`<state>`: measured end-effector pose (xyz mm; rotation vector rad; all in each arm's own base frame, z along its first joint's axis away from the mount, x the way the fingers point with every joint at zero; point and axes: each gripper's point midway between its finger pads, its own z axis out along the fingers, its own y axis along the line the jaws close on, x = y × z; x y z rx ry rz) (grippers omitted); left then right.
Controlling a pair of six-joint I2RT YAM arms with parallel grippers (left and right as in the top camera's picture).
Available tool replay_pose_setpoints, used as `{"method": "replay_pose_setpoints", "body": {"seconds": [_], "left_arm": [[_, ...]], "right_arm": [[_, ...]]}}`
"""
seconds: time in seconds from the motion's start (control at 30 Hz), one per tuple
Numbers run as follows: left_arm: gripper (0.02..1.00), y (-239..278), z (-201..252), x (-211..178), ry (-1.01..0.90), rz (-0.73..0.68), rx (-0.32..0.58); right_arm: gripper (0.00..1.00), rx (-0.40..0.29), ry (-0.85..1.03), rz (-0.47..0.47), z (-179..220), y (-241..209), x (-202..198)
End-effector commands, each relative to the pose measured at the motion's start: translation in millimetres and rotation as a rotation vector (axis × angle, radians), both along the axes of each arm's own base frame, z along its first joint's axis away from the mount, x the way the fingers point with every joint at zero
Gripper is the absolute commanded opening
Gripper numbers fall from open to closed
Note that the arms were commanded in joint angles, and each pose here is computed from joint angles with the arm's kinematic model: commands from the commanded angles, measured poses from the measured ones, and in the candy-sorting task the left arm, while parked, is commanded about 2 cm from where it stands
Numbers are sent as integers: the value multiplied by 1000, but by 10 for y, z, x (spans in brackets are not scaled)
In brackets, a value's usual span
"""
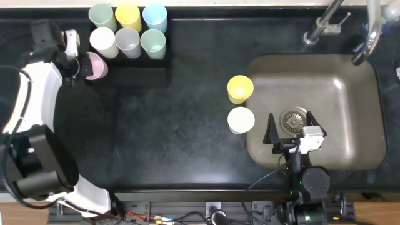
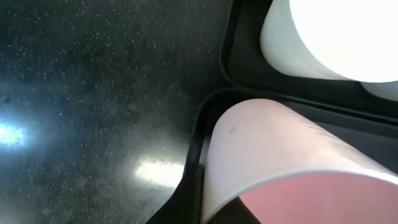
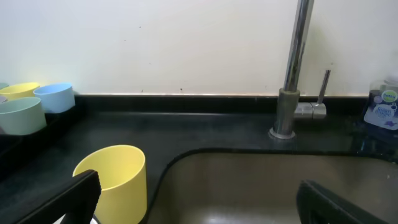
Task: Store Cups
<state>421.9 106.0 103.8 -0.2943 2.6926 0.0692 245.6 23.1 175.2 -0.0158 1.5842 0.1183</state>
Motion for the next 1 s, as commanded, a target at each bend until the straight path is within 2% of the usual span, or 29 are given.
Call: {"method": "replay_pose_setpoints", "body": {"seconds": [0.03,0.27,0.47,0.77,1.0], "left_arm": [[51,41,-79,-1,19,-11,16],[75,40,-163,-5,39,-12,11],[172,40,-163,-5,39,-11,11],[242,32,-143,-13,45,-12,8],[299,23,34,-13,59,-11,3]], "right_arm": [[998,-3,-3,5,-27,12,0],[998,-3,-3,5,-27,12,0],[998,-3,-3,5,-27,12,0],[998,-3,-3,5,-27,12,0],[996,-3,-3,5,-27,12,0]]}}
